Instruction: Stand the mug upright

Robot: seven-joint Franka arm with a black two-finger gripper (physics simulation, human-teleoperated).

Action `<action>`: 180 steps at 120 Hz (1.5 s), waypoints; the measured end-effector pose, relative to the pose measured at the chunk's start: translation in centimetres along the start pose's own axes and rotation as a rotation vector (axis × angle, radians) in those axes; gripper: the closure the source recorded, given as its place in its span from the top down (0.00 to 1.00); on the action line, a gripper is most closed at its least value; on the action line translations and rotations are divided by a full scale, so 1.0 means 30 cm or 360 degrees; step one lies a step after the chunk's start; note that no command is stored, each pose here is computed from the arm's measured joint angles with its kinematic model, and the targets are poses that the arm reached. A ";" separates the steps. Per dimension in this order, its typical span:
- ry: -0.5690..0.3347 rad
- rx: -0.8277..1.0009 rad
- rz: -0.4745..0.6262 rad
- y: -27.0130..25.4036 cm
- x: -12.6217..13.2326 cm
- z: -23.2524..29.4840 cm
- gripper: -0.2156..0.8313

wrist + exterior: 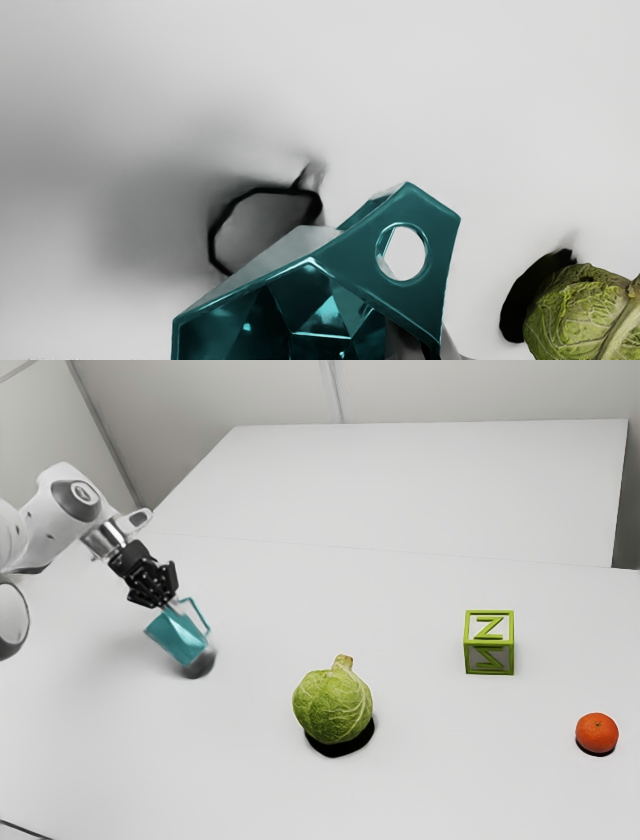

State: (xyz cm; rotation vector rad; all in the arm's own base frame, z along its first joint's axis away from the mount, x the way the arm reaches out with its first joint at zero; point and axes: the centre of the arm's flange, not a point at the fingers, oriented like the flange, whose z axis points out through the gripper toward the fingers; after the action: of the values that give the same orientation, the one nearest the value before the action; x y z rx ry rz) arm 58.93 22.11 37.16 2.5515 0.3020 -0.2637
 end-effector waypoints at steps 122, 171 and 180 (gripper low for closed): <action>0.0363 0.1065 0.0319 0.514 -0.190 0.292 0.04; 0.0359 0.1021 0.0190 0.500 -0.141 0.391 0.28; 0.0389 0.1021 0.0184 0.520 -0.150 0.365 0.43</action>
State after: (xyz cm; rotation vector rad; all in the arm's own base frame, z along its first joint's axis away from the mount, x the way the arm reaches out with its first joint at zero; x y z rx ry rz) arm 57.44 2.59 37.02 3.2313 0.1755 0.0058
